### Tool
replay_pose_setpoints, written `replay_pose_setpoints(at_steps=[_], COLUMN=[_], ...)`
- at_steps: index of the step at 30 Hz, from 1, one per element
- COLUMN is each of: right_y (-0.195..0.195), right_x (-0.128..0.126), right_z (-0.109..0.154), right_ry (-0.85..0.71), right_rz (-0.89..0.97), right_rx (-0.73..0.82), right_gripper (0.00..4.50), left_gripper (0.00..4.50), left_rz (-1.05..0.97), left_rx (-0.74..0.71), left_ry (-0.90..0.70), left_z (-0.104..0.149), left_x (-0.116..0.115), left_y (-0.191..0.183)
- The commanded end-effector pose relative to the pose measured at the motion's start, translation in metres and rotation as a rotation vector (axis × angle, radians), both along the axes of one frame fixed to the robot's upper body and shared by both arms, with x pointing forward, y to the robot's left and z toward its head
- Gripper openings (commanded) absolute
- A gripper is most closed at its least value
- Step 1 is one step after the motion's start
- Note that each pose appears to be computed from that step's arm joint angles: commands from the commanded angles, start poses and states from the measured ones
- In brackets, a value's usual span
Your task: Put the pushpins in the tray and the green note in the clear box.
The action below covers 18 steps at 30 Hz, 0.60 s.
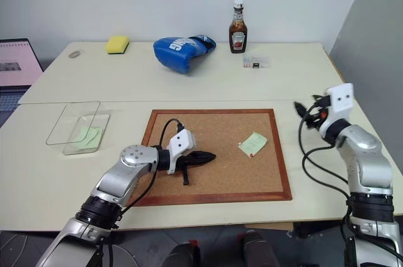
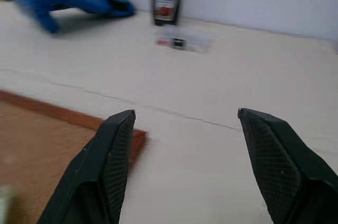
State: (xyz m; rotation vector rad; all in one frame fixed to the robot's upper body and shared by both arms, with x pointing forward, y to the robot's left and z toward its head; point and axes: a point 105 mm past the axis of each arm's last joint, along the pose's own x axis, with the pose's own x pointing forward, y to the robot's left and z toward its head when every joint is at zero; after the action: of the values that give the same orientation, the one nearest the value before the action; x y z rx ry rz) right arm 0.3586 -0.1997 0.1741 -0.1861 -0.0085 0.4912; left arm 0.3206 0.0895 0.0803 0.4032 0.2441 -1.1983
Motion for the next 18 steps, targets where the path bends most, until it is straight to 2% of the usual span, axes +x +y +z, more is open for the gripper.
replay_pose_setpoints(at_steps=[1,5,10,18], right_y=[0.048,0.074,0.087,0.091], right_x=[-0.025,-0.039,-0.048,-0.054], right_z=[-0.009,-0.025,-0.043,-0.073], right_ry=[0.014,0.055,0.107,0.175], right_rz=[0.246,0.367,0.440,0.452], right_rx=[-0.100,-0.116,-0.138,-0.153], right_gripper=[3.29,3.29,3.29,3.29], left_gripper=[0.00,0.00,0.00,0.00], left_rz=[0.000,0.002,0.003,0.006], left_rx=[0.049,0.053,0.057,0.057], left_ry=[0.062,0.056,0.054,0.047], left_z=[-0.019,-0.019,-0.018,-0.018], left_x=[-0.006,-0.005,-0.006,-0.006], left_y=[0.002,0.003,0.005,0.005])
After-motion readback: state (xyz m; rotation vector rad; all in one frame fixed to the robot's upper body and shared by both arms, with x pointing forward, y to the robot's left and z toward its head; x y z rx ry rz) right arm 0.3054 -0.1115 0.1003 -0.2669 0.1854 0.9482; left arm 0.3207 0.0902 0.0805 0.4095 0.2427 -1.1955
